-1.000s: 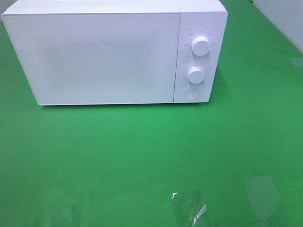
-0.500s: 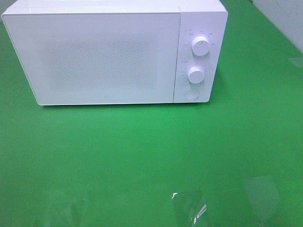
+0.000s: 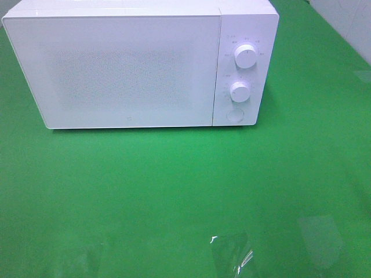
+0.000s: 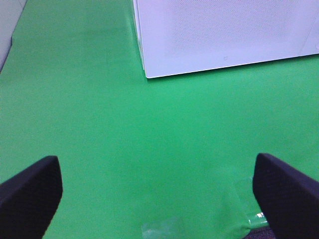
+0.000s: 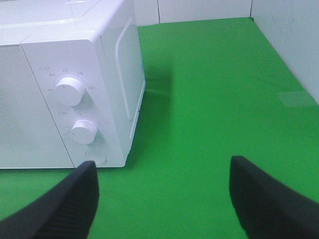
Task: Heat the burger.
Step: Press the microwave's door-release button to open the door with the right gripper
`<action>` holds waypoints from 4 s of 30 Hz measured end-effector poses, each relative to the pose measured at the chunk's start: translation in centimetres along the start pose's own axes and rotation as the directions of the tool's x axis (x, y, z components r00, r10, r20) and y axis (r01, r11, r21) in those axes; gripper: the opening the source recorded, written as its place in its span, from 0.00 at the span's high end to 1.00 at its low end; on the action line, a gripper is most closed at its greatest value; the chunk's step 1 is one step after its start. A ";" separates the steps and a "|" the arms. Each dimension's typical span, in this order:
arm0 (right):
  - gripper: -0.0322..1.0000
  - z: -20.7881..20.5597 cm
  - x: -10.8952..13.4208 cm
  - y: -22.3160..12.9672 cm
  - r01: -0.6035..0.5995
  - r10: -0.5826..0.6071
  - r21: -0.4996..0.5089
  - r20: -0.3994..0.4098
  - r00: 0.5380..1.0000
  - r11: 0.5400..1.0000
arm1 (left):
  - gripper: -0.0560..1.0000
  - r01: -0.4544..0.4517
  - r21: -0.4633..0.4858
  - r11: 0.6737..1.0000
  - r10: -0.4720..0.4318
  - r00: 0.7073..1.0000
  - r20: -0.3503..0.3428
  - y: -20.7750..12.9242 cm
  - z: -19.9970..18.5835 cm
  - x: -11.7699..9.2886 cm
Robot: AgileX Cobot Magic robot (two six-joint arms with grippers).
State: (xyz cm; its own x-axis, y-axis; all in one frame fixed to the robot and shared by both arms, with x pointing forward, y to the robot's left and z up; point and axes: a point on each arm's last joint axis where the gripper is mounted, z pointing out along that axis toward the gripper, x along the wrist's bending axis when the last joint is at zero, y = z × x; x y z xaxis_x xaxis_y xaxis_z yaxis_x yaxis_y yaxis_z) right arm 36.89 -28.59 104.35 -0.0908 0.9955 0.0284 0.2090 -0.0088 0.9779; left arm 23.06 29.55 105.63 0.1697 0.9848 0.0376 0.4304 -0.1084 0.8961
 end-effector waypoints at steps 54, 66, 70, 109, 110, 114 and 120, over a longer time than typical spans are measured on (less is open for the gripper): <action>0.29 9.4 8.9 -10.7 0.068 -0.069 -0.029 -0.015 0.998 0.997 | 0.04 0.001 0.000 1.000 -0.001 1.000 0.000 0.0 0.0 0.0; 0.29 11.5 12.4 -10.5 0.029 -0.033 -0.058 -0.069 0.997 0.998 | 0.04 0.001 0.000 1.000 -0.001 1.000 0.000 0.0 0.0 0.0; 0.32 11.7 12.7 -10.3 -0.066 0.061 -0.059 -0.076 0.995 0.996 | 0.04 0.001 0.000 1.000 -0.001 1.000 0.000 0.0 0.0 0.0; 0.94 12.5 13.5 -12.5 -0.983 0.994 0.180 0.101 0.037 0.018 | 0.04 0.001 0.000 1.000 -0.001 1.000 0.000 0.0 0.0 0.0; 0.95 12.7 13.4 -12.6 -0.985 0.994 0.171 0.108 0.031 0.012 | 0.04 0.001 0.000 1.000 -0.001 1.000 0.000 0.0 0.0 0.0; 0.97 13.6 13.0 -12.8 -0.990 0.993 0.140 0.114 0.018 0.001 | 0.04 0.001 0.000 1.000 -0.001 1.000 0.000 0.0 0.0 0.0; 0.97 15.2 12.7 -12.8 -0.994 0.994 0.106 0.109 0.003 -0.008 | 0.04 0.001 0.000 1.000 -0.001 1.000 0.000 0.0 0.0 0.0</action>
State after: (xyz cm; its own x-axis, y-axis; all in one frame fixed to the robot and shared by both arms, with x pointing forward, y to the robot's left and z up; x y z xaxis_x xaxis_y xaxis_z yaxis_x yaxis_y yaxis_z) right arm 47.88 -14.39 88.99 0.3132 0.0048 0.9497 0.1917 -0.9797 -0.0582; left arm 23.06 29.55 105.63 0.1693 0.9849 0.0367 0.4305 -0.1074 0.8962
